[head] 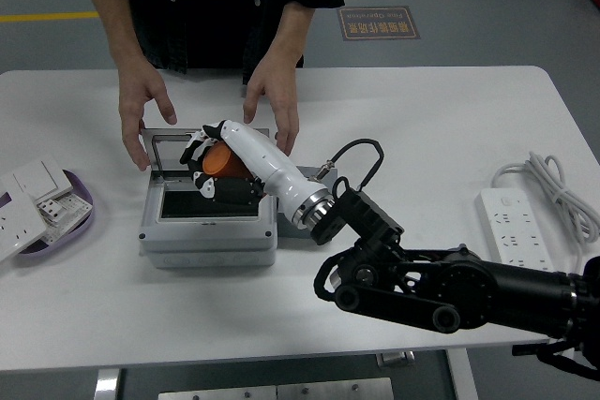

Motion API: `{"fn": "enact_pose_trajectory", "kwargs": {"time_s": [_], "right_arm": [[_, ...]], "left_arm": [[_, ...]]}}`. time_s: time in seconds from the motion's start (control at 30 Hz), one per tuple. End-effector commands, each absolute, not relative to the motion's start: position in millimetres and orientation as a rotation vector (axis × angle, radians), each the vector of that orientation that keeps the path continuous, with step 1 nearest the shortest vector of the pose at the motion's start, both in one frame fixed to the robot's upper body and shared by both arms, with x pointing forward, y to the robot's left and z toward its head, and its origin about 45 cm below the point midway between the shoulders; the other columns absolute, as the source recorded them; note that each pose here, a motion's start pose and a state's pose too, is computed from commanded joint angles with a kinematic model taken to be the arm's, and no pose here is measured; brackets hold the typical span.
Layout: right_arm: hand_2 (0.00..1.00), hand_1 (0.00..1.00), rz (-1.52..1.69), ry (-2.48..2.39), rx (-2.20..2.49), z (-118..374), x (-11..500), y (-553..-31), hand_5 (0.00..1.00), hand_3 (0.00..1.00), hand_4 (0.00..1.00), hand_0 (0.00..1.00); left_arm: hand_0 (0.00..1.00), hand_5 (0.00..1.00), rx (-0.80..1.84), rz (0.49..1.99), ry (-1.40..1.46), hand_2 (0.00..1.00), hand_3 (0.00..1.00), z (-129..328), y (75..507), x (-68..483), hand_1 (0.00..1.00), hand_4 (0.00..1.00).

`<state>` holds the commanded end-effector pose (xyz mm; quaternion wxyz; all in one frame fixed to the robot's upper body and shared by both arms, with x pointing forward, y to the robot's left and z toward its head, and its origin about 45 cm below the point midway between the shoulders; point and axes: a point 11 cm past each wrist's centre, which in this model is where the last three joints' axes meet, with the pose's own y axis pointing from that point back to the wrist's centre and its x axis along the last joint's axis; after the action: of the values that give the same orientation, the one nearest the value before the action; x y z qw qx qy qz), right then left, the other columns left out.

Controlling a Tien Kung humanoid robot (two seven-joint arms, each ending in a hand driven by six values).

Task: Pick up the cylinder from the cube,place it in the box,flap close box

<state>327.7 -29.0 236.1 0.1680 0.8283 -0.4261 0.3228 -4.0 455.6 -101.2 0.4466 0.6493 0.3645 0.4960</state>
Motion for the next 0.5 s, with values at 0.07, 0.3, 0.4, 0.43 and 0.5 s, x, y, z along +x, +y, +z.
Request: {"fn": "enact_pose_trajectory", "kwargs": {"time_s": [0.07, 0.3, 0.4, 0.43, 0.5], "right_arm": [[0.291, 0.228, 0.949, -1.195, 2.299, 234.1, 329.8, -29.2, 0.002, 0.244, 0.002, 0.081], [0.304, 0.227, 1.001, -1.127, 2.157, 223.6, 330.4, -27.6, 0.002, 0.251, 0.002, 0.081], [0.315, 0.244, 0.995, -1.099, 2.144, 216.8, 329.2, -25.7, 0.002, 0.257, 0.002, 0.097], [0.315, 0.244, 0.995, -1.09, 2.143, 214.9, 328.7, -24.8, 0.002, 0.257, 0.002, 0.097], [0.315, 0.244, 0.997, -1.071, 2.142, 211.5, 327.7, -22.6, 0.002, 0.257, 0.002, 0.097]], "left_arm": [[0.602, 0.203, 1.61, 1.227, 0.902, 0.611, 0.632, -101.0, 456.1, -4.3, 0.624, 0.687], [0.602, 0.201, 1.612, 1.224, 0.903, 0.611, 0.632, -101.0, 456.0, -4.8, 0.624, 0.685], [0.602, 0.198, 1.611, 1.224, 0.901, 0.61, 0.632, -100.9, 456.1, -3.6, 0.624, 0.685], [0.602, 0.198, 1.611, 1.223, 0.9, 0.61, 0.632, -100.8, 456.3, -3.3, 0.624, 0.685], [0.602, 0.198, 1.613, 1.223, 0.897, 0.61, 0.632, -100.5, 457.0, -2.8, 0.624, 0.685]]}}
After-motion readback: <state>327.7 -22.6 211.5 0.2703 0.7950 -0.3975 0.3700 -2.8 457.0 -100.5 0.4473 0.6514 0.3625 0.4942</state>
